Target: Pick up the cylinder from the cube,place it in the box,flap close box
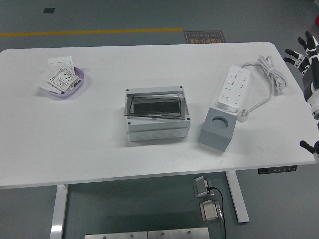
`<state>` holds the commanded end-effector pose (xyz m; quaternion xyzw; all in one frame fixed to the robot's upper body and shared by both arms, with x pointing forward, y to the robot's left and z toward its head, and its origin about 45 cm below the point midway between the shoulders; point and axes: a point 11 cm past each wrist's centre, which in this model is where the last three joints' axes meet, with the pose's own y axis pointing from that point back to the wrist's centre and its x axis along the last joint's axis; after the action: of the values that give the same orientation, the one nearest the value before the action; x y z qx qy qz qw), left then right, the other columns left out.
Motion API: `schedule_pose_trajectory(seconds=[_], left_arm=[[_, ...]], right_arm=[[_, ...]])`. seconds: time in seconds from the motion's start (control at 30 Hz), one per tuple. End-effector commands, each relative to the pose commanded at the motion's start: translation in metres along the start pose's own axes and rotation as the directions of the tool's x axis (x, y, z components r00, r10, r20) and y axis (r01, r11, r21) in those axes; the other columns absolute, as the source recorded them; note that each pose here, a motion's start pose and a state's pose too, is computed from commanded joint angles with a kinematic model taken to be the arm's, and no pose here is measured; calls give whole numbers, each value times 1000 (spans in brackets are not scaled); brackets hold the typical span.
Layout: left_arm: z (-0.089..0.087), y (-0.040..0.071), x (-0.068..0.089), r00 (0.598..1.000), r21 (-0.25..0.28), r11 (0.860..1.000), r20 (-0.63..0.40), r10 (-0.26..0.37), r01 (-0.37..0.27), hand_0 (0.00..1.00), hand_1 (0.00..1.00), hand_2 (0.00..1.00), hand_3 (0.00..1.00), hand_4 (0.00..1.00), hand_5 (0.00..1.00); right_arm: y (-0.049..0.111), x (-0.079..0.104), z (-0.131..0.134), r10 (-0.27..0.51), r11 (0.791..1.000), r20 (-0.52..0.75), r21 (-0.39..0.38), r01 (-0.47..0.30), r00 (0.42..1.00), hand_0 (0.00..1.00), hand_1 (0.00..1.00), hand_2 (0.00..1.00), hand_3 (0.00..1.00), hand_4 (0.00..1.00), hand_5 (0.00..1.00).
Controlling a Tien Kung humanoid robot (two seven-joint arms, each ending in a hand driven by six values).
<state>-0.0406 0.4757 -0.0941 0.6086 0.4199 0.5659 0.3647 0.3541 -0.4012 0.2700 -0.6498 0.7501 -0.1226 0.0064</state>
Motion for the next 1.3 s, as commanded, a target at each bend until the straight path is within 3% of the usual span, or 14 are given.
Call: schedule_pose_trajectory(seconds=[0.23, 0.27, 0.43, 0.47, 0.63, 0.67, 0.83, 0.87, 1.03, 1.07, 1.23, 1.27, 1.3], left_arm=[[0, 0, 0, 1000, -1, 1000, -1, 0, 0, 587, 649, 594, 604, 706, 363], [0, 0, 0, 1000, -1, 1000, -1, 0, 0, 587, 649, 595, 603, 706, 365], [1, 0, 0, 1000, -2, 1000, -1, -1, 1, 587, 649, 595, 603, 706, 365], [1, 0, 0, 1000, -1, 1000, -1, -1, 1, 587, 650, 595, 604, 708, 366], [1, 0, -1, 1000, -2, 1000, -1, -1, 1, 587, 650, 595, 604, 708, 366], [1, 0, -1, 1000, -2, 1000, -1, -1, 1, 588, 650, 595, 604, 708, 369], [0, 0, 0, 1000, -1, 1000, -1, 0, 0, 588, 650, 595, 604, 708, 369], [0, 0, 0, 1000, -1, 1000, -1, 0, 0, 588, 649, 595, 604, 709, 369], [0, 0, 0, 1000, -1, 1000, -1, 1, -1, 588, 649, 595, 604, 709, 369], [0, 0, 0, 1000, -1, 1000, -1, 1, -1, 588, 649, 595, 604, 708, 369], [-1, 0, 0, 1000, 0, 1000, -1, 0, 0, 588, 649, 595, 604, 708, 369], [-1, 0, 0, 1000, 1, 1000, -1, 0, 0, 588, 649, 594, 604, 707, 368], [-1, 0, -1, 1000, 1, 1000, -1, 0, 0, 588, 649, 594, 604, 707, 368]], right_arm=[[0, 5, -6, 38, 999, -18, 29, -37, 999, 702, 738, 998, 947, 934, 905], [0, 5, -6, 40, 999, -19, 29, -39, 999, 506, 673, 988, 679, 780, 545], [0, 5, -4, 33, 999, -10, 19, -32, 999, 506, 673, 988, 679, 780, 545], [0, 4, -3, 27, 1000, -8, 14, -27, 1000, 308, 552, 931, 615, 573, 151], [1, 0, 1, -2, 1000, -13, -5, 2, 1000, 308, 552, 931, 615, 573, 151], [1, -1, 2, -6, 1000, -14, -7, 6, 1000, 334, 595, 944, 685, 770, 384], [1, -4, 4, -27, 1000, 2, -13, 27, 1000, 334, 595, 944, 685, 770, 384], [1, -5, 5, -32, 999, 5, -14, 32, 999, 444, 649, 969, 774, 875, 581], [2, -9, 6, -50, 999, 13, -17, 50, 999, 444, 649, 969, 774, 875, 581], [2, -9, 7, -52, 999, 13, -17, 52, 999, 516, 672, 973, 808, 949, 815], [2, -9, 6, -54, 998, 12, -17, 54, 998, 516, 672, 973, 808, 949, 815], [2, -9, 6, -54, 998, 12, -17, 54, 998, 599, 703, 981, 865, 985, 962], [2, -9, 7, -54, 998, 12, -17, 54, 998, 599, 703, 981, 865, 985, 962]])
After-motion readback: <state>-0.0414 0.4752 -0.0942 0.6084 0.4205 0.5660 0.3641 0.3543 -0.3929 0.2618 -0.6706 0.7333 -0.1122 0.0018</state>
